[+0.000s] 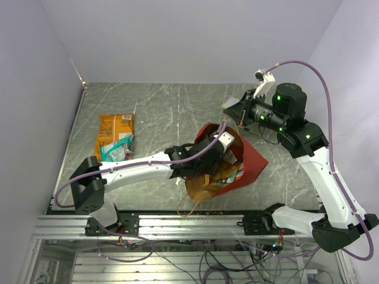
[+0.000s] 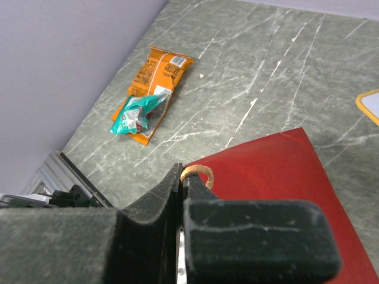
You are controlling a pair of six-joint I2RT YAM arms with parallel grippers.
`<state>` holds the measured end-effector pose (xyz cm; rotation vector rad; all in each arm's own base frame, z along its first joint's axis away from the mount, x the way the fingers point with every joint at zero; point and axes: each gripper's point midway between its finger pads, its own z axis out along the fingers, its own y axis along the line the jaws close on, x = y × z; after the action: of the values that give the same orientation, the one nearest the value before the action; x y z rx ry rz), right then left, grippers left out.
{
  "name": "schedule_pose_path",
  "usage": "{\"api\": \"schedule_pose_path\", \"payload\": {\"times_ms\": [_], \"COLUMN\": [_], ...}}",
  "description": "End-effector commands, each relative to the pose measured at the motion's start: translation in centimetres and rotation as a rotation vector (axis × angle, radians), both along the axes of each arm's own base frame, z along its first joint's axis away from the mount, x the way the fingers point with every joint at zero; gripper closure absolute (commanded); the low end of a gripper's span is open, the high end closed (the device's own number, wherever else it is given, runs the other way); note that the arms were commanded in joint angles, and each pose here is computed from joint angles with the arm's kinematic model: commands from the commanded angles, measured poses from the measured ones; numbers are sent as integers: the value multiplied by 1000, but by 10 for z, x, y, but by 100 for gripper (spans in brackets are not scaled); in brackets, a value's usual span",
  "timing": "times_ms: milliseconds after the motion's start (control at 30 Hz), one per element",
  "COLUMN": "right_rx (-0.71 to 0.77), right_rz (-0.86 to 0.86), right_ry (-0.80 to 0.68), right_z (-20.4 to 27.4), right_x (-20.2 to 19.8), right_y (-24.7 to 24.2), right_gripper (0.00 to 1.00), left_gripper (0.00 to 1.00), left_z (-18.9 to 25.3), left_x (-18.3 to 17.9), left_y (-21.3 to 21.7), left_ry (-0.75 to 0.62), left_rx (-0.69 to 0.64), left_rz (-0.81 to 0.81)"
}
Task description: Take the snacks out of the paper bag
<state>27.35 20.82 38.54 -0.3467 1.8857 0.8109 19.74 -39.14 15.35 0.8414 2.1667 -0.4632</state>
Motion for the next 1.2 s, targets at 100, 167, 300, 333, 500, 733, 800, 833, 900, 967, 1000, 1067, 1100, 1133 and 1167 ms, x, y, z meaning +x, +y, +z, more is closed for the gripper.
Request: {"api": "schedule_pose_path", "payload": {"times_ms": [100,167,300,333,500,733,800,833,900,967,1000,1067,1100,1133,1167], "right_rx": [22,21,20,21,25,19,16,14,13,9,7,5,4,2,1], "right_rz": [-11,-13,-16,-17,-35,-55,-57,-58,-59,-59,-58,-60,-60,-60,-61], "right_ry": [-41,-40,-40,-42,-55,-69,-71,-72,-76,-77,-80,-82,-83,-83,-81], "right_z": [12,13,13,13,16,16,17,16,17,17,17,16,15,14,13], "right_x": [3,4,7,8,8,8,9,10,10,10,10,10,10,10,10], "right_y": [0,0,1,1,-2,-7,-7,-7,-7,-8,-8,-9,-9,-9,-9], "right_gripper": [100,100,100,100,100,100,100,100,100,100,100,100,100,100,100], "left_gripper": [93,93,93,93,93,93,93,93,93,93,93,93,93,93,93], "left_z": [82,98,126,132,160,199,213,219,234,248,254,265,272,277,280], "left_x": [-11,-11,-17,-19,-24,-26,-24,-23,-20,-16,-13,-3,3,9,16], "left_y": [-5,0,8,11,22,41,50,54,63,72,77,88,94,99,106], "left_ry": [-42,-59,-87,-92,-97,-130,-156,-168,-194,-218,-231,-257,-271,-286,-301], "left_rx": [-181,-203,-243,-253,-311,-353,-356,-357,-363,-368,-367,-356,-351,-341,-326], "left_rz": [-71,-65,-93,-101,-87,-57,-42,-35,-23,-8,9,64,95,128,171]}}
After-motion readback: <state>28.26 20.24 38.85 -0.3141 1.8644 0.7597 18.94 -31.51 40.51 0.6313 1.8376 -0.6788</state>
